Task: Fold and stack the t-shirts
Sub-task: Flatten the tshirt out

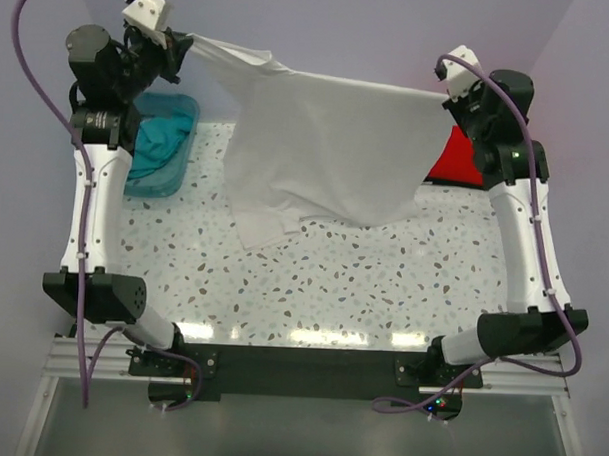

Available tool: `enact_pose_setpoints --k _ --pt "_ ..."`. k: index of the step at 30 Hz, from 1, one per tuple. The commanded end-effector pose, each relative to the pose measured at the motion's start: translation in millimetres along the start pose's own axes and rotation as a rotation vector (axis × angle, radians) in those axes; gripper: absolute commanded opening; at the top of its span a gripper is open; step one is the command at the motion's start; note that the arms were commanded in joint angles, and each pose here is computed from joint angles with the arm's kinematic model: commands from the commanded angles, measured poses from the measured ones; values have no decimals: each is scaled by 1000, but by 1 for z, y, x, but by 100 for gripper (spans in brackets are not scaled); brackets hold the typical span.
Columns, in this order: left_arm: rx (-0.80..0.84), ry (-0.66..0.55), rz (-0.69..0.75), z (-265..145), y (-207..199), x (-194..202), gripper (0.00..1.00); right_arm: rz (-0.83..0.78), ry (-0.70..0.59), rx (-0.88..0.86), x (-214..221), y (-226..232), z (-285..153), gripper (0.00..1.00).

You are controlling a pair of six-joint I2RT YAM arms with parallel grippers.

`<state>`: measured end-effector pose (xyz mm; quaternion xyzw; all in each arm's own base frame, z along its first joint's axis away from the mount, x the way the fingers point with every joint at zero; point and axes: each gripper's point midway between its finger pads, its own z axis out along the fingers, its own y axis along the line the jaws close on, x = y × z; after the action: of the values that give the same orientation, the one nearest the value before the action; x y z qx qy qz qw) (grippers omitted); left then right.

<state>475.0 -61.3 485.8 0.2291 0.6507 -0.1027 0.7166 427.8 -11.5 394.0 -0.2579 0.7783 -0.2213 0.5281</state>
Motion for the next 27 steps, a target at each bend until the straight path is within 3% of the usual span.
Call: enact_pose_setpoints --k 1,5,10,16,22,27 --pt "-173 -237 110 -33 23 -84 0 51 -197 292 -55 -79 -52 0" --pt "-273 -388 183 -80 17 -132 0 67 -295 358 -74 -100 -89 0" --pt "-328 -466 247 -132 0 -159 0 90 -392 409 -84 -115 -147 0" --pt "-423 -591 343 -228 -35 -205 0 107 -523 441 -85 -120 -226 0" --pt "-457 -588 401 -282 -59 -222 0 77 -597 512 -85 -133 -289 0" --pt "-485 -505 462 -284 -53 -221 0 6 -584 512 -92 -136 -284 0"
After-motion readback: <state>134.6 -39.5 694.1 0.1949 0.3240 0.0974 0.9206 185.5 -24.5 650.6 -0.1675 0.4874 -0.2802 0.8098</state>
